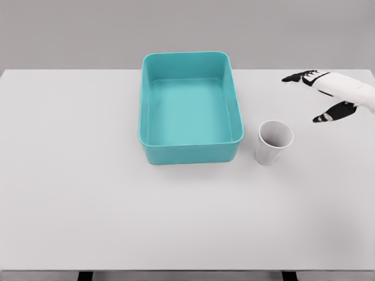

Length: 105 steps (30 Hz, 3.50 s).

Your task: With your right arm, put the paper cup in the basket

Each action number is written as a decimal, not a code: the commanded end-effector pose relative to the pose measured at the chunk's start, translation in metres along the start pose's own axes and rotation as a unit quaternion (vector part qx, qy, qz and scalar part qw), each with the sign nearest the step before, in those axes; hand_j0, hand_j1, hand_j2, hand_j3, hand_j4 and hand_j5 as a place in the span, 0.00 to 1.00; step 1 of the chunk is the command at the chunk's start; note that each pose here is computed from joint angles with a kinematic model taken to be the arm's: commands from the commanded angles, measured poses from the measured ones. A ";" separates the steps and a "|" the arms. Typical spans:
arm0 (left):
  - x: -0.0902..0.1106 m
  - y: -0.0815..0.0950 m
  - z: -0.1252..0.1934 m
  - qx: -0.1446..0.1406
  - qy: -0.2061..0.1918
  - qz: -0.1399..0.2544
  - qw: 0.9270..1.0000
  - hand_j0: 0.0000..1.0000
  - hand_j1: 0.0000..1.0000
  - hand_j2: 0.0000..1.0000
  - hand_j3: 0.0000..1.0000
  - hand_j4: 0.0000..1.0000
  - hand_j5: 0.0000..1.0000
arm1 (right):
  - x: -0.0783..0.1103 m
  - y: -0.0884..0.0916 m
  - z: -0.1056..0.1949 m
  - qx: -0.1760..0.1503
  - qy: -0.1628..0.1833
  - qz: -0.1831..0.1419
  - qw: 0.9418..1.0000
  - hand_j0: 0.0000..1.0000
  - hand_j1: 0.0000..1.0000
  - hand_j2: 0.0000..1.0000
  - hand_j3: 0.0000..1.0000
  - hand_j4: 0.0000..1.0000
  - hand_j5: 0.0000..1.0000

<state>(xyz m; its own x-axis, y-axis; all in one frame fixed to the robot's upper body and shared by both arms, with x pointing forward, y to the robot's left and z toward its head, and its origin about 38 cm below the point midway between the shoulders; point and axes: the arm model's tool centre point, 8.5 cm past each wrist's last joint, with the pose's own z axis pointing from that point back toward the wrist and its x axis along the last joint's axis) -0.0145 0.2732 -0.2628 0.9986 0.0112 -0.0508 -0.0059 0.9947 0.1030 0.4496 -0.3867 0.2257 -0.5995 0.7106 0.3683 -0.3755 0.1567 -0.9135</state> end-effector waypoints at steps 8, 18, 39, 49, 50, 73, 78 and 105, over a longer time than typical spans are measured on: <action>0.000 0.000 0.000 0.000 0.000 0.000 1.000 1.00 1.00 1.00 1.00 1.00 1.00 | -0.011 0.013 0.025 -0.110 -0.021 -0.217 0.970 1.00 1.00 1.00 1.00 1.00 1.00; 0.000 0.000 0.000 0.000 0.000 0.000 1.000 1.00 1.00 1.00 1.00 1.00 1.00 | -0.018 0.081 0.044 -0.094 0.006 -0.307 0.947 1.00 1.00 1.00 1.00 1.00 1.00; 0.000 0.000 0.000 0.000 0.000 0.000 1.000 1.00 1.00 1.00 1.00 1.00 1.00 | -0.001 0.128 0.022 -0.082 -0.014 -0.356 0.931 1.00 1.00 1.00 1.00 1.00 1.00; 0.000 0.000 0.000 0.000 0.000 0.000 1.000 1.00 1.00 1.00 1.00 1.00 1.00 | 0.001 0.130 0.017 -0.083 -0.019 -0.359 0.929 1.00 1.00 1.00 1.00 1.00 1.00; 0.000 0.000 0.000 0.000 0.000 0.000 1.000 1.00 1.00 1.00 1.00 1.00 1.00 | 0.001 0.131 0.016 -0.083 -0.019 -0.360 0.929 1.00 1.00 1.00 1.00 1.00 1.00; 0.000 0.000 0.000 0.000 0.000 0.000 1.000 1.00 1.00 1.00 1.00 1.00 1.00 | 0.006 0.142 -0.004 -0.092 -0.030 -0.378 0.921 1.00 1.00 1.00 1.00 1.00 1.00; 0.000 0.000 0.000 0.000 0.000 0.000 1.000 1.00 1.00 1.00 1.00 1.00 1.00 | 0.007 0.145 -0.010 -0.094 -0.033 -0.382 0.919 1.00 1.00 1.00 1.00 1.00 1.00; 0.000 0.000 0.000 0.000 0.000 0.000 1.000 1.00 1.00 1.00 1.00 1.00 1.00 | 0.016 0.146 -0.016 -0.087 -0.048 -0.380 0.920 1.00 1.00 1.00 1.00 1.00 1.00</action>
<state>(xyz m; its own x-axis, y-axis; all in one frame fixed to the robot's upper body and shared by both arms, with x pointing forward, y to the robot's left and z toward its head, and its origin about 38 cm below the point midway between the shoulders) -0.0147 0.2732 -0.2628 0.9986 0.0111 -0.0513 -0.0058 0.9947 0.1031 0.3967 -0.3409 0.0952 -0.2747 0.2928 0.9158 -0.5972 0.6945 -0.4012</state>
